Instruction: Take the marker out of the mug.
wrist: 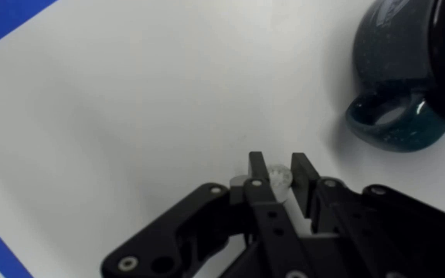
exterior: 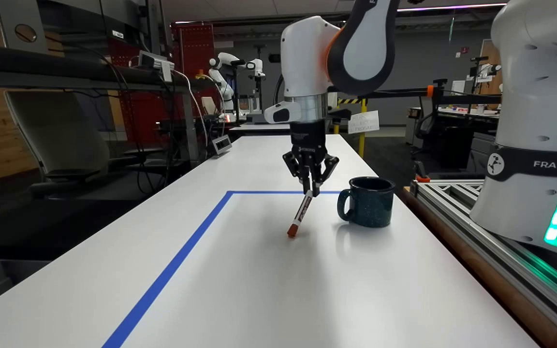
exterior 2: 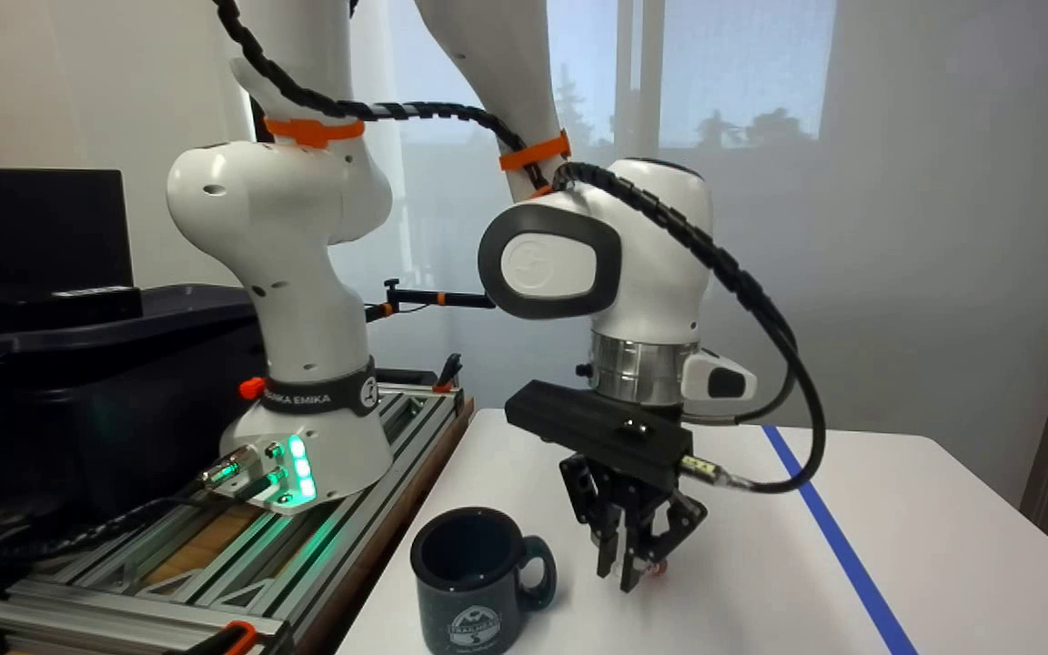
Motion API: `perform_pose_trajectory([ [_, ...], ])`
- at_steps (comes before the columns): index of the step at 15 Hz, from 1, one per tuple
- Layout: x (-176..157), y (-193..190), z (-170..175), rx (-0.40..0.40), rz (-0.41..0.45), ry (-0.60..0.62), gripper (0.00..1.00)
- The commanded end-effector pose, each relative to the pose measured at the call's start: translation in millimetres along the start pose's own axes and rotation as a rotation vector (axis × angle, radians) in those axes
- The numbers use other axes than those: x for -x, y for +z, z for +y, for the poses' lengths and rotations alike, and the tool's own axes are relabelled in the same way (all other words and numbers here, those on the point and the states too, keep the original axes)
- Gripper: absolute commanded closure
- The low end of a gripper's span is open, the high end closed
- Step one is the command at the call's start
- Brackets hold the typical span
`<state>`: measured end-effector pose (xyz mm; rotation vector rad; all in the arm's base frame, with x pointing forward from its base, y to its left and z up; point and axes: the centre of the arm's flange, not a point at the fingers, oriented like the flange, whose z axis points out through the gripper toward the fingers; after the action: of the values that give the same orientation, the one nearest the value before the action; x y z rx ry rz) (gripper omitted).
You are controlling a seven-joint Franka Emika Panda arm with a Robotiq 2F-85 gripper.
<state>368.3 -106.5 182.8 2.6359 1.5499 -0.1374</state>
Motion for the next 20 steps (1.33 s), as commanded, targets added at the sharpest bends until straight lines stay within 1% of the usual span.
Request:
perform_pose_trajectory([
  [1,11.3,19.2,-16.1,-0.028,-0.005,-0.022,0.94],
  [5,13.2,22.8,-20.2,-0.049,-0.043,-0.035,0.94],
  [7,12.2,21.0,-20.5,-0.042,-0.055,-0.049,0.94],
  [8,11.1,21.0,-20.7,-0.043,-0.062,-0.054,0.81],
  [9,10.6,19.8,-22.0,-0.038,-0.067,-0.062,0.53],
  [10,10.2,15.3,-24.2,-0.029,-0.072,-0.074,0.53],
  [11,9.5,9.8,-26.7,-0.025,-0.075,-0.087,0.49],
  [13,9.2,-4.3,-29.3,-0.013,-0.079,-0.097,0.36],
  [14,9.6,-12.7,-30.0,-0.015,-0.084,-0.104,0.27],
  [15,9.9,-20.1,-30.0,-0.015,-0.087,-0.102,0.2],
  [16,11.1,-28.3,-31.6,-0.025,-0.101,-0.096,0.11],
  [17,12.9,-37.6,-34.6,-0.031,-0.115,-0.091,0.05],
  [18,13.4,-47.4,-35.7,-0.044,-0.128,-0.079,0.0],
  [20,14.9,-63.8,-39.6,-0.067,-0.163,-0.03,0.0],
])
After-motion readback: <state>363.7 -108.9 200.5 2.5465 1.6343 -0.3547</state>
